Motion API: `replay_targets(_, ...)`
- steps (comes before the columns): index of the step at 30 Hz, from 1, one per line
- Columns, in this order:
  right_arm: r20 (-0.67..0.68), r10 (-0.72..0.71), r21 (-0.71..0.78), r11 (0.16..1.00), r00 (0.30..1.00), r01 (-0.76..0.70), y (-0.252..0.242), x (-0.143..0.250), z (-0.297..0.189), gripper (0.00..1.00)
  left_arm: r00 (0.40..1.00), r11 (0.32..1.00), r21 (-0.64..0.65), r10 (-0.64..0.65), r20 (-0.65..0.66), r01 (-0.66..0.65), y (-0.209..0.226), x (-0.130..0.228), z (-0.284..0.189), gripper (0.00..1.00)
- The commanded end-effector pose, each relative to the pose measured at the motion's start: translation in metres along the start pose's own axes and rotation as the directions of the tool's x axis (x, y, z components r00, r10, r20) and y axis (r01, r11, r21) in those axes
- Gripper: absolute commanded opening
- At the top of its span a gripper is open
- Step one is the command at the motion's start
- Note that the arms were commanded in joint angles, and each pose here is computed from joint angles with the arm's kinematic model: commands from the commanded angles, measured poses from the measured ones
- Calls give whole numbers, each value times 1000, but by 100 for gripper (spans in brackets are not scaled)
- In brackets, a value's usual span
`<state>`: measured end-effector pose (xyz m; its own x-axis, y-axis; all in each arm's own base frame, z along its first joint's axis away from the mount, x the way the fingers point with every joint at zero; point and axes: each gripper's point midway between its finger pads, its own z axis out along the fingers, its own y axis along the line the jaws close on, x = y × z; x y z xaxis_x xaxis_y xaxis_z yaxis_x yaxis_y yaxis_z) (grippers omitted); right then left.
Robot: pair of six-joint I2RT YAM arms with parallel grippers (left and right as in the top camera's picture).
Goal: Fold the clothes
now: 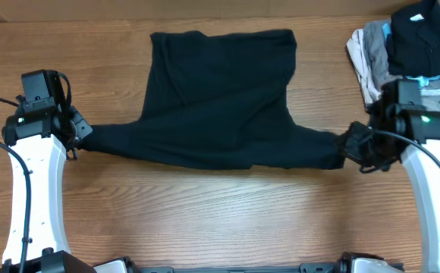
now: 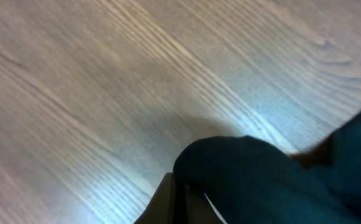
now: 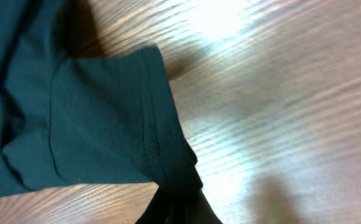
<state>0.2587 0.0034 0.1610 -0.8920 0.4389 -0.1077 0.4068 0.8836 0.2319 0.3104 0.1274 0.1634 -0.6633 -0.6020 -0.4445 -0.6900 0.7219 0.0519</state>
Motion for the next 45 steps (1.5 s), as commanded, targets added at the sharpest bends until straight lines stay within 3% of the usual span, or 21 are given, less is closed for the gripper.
replay_targets(1,89,-3,5,1000,996,3,-8,-7,-24,4,997,999,-43,-8,74,12,15,-15,-17,4)
replay_targets(15,221,0,-15,1000,975,3,-15,-11,-58,4,976,998,-11,-51,211,55,26,-28,-58,5)
replay_targets(20,242,-2,-24,1000,970,9,-10,-34,-47,4,982,999,-9,-43,184,46,14,-34,-36,4)
replay_targets(29,153,-13,-18,1000,988,16,-8,-66,4,4,995,1000,7,-19,94,18,-18,-39,32,4)
replay_targets(37,187,-20,-49,998,982,30,-1,-106,40,4,987,994,101,-47,156,32,-49,-64,62,4)
replay_targets(38,202,-23,-66,997,979,37,3,-112,42,11,984,993,113,-52,169,33,-53,-68,63,8)
replay_targets(39,213,-26,-80,996,977,43,6,-116,42,31,982,992,122,-56,182,34,-55,-71,63,18)
replay_targets(40,226,-28,-93,994,974,50,9,-119,41,62,980,991,134,-58,188,33,-58,-73,63,34)
replay_targets(41,233,-30,-107,993,972,56,12,-121,40,75,979,989,141,-60,195,32,-60,-75,62,46)
replay_targets(43,226,-31,-136,989,974,63,17,-120,37,90,977,989,147,-62,203,32,-61,-77,59,66)
replay_targets(45,200,-30,-162,985,979,63,22,-114,32,93,979,988,154,-54,196,24,-62,-76,55,77)
